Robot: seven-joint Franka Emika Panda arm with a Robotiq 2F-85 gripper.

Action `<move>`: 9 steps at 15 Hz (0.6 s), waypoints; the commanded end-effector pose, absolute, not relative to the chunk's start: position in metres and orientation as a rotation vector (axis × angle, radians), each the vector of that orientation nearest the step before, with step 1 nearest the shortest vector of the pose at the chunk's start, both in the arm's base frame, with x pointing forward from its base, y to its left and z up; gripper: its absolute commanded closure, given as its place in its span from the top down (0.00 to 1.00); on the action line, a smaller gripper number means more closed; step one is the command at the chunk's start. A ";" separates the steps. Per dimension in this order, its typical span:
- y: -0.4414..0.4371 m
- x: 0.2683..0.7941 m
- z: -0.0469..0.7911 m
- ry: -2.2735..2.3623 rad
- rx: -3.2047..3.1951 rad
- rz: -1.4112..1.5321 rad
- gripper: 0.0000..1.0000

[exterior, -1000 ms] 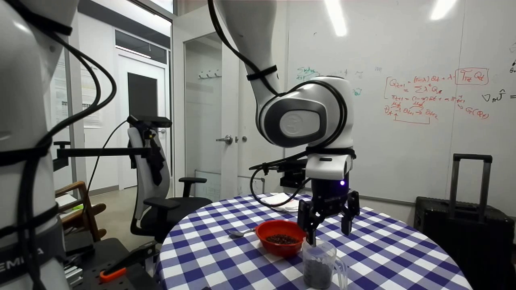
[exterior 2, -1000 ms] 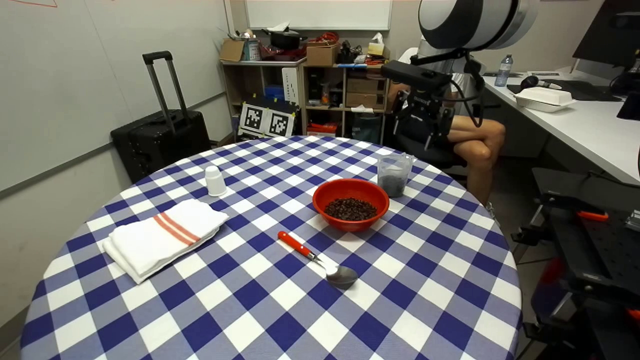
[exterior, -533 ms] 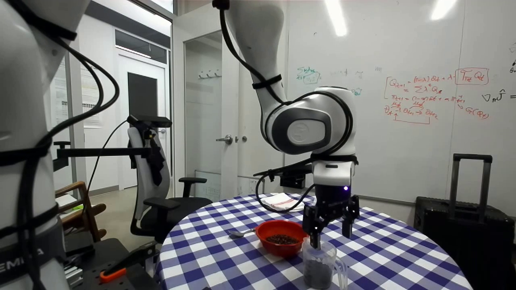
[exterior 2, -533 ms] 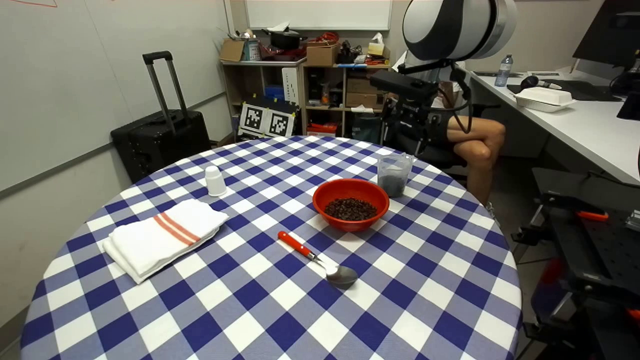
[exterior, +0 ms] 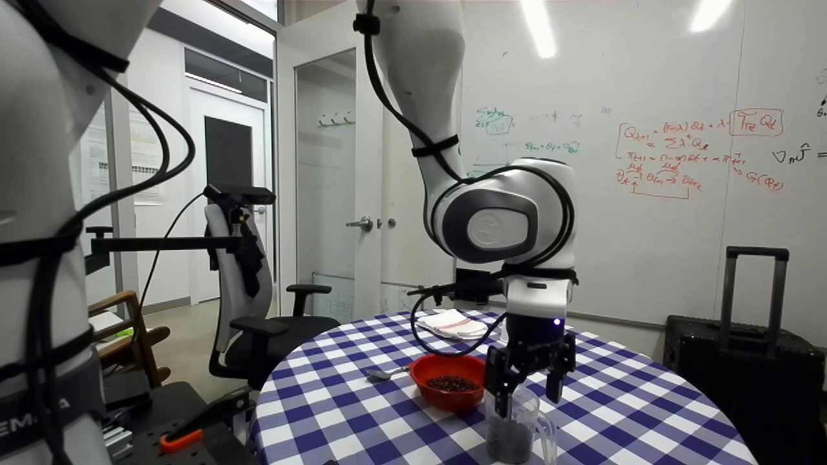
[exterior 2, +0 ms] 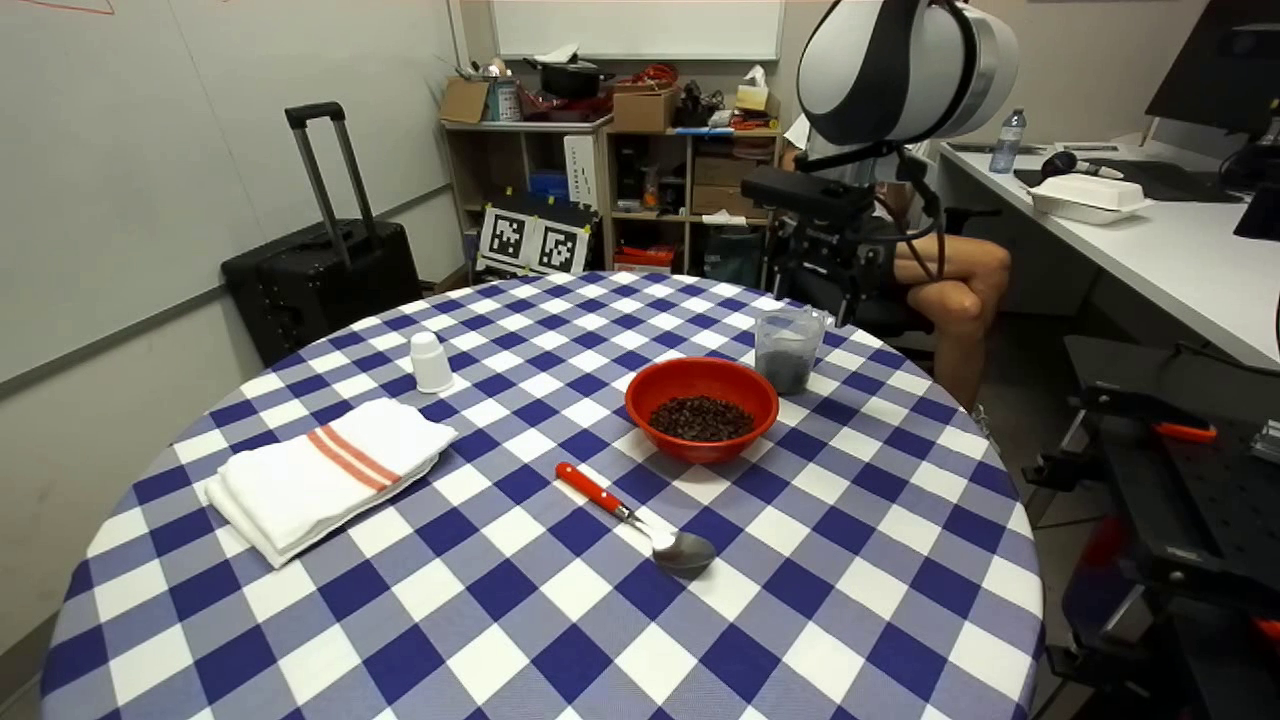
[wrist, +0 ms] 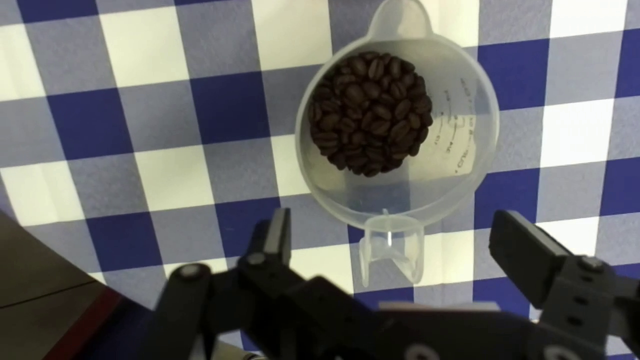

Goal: Pick up the jar and pour some of its contents into the bowl

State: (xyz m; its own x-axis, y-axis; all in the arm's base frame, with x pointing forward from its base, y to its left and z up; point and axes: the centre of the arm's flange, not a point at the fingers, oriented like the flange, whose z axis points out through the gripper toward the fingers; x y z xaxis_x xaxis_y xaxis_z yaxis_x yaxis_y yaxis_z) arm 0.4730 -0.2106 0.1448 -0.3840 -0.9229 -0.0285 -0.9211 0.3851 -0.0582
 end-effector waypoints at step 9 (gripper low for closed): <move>-0.232 0.480 0.133 2.572 -1.753 -0.002 0.31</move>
State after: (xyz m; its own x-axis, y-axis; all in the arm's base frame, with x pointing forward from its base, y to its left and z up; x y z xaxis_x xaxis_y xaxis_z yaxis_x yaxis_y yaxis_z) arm 0.4739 -0.2238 0.1355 -0.3906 -0.9202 -0.0255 -0.9198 0.3913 -0.0307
